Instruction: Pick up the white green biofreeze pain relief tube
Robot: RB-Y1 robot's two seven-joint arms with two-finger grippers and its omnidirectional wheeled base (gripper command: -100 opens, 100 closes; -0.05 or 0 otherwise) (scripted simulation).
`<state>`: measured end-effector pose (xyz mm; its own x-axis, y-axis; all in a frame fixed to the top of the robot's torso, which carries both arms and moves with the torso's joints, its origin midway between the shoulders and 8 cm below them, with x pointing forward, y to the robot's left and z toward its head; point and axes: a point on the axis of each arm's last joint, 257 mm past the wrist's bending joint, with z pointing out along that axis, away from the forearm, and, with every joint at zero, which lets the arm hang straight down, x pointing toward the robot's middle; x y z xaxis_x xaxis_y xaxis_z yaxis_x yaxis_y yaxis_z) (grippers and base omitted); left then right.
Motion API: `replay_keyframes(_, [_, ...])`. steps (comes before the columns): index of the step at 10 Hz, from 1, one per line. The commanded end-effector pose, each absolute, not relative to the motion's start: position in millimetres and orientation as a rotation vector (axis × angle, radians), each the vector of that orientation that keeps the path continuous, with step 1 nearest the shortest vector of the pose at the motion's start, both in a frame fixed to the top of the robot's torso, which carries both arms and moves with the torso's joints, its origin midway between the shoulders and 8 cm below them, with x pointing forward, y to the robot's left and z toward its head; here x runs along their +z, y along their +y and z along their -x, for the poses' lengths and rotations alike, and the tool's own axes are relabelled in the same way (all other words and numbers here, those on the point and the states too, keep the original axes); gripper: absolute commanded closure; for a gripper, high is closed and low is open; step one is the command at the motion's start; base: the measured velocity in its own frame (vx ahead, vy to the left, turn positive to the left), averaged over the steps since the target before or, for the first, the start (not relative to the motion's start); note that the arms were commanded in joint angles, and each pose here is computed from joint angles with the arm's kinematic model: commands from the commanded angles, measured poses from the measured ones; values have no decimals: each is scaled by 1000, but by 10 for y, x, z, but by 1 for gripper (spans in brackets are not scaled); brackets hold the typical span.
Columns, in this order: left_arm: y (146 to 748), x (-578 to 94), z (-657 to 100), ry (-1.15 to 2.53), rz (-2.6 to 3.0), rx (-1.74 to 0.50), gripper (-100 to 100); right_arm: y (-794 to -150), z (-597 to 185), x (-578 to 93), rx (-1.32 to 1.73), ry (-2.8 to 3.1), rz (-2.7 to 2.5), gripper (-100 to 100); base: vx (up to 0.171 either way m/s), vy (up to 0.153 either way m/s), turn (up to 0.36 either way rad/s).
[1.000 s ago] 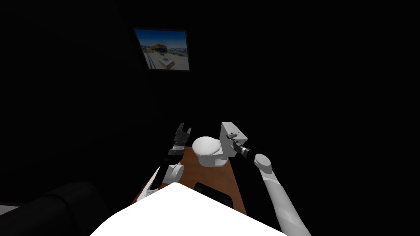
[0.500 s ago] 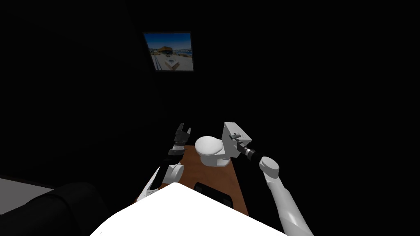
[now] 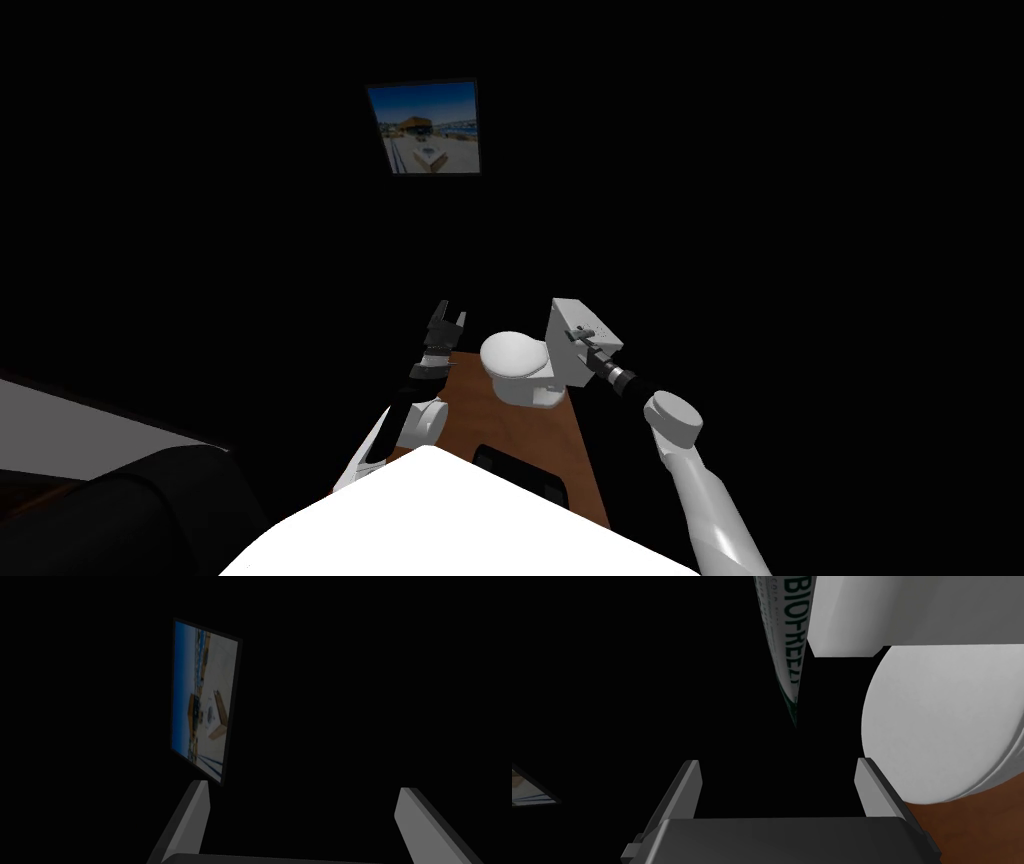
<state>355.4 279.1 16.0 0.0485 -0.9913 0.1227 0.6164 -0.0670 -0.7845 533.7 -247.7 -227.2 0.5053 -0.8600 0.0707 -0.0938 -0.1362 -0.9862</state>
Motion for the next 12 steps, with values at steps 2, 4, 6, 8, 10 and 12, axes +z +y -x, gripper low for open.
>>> replay_keyframes(2, [2791,160,-3554,602,816,-1460,0,-2684,-5362,-2219,-879,842,1549,-100,-22,26,81])
replay_keyframes(4, [2791,160,-3554,602,816,-1460,0,-2684,-5362,-2219,-883,838,1552,-100,-4,4,13])
replay_keyframes(6, [2792,160,-3554,602,816,-1460,0,-2684,-5362,-2219,-883,838,1552,-100,9,-16,5])
replay_keyframes(8, [2791,160,-3554,602,816,-1460,0,-2946,-5358,-2164,-943,858,1494,-100,-6,-8,115])
replay_keyframes(10, [2791,160,-3554,602,816,-1460,0,-3067,-5350,-2143,-991,853,1480,-100,-9,9,45])
replay_keyframes(12, [2791,160,-3554,602,816,-1460,0,-3180,-5340,-2127,-1026,858,1457,-100,0,-61,166])
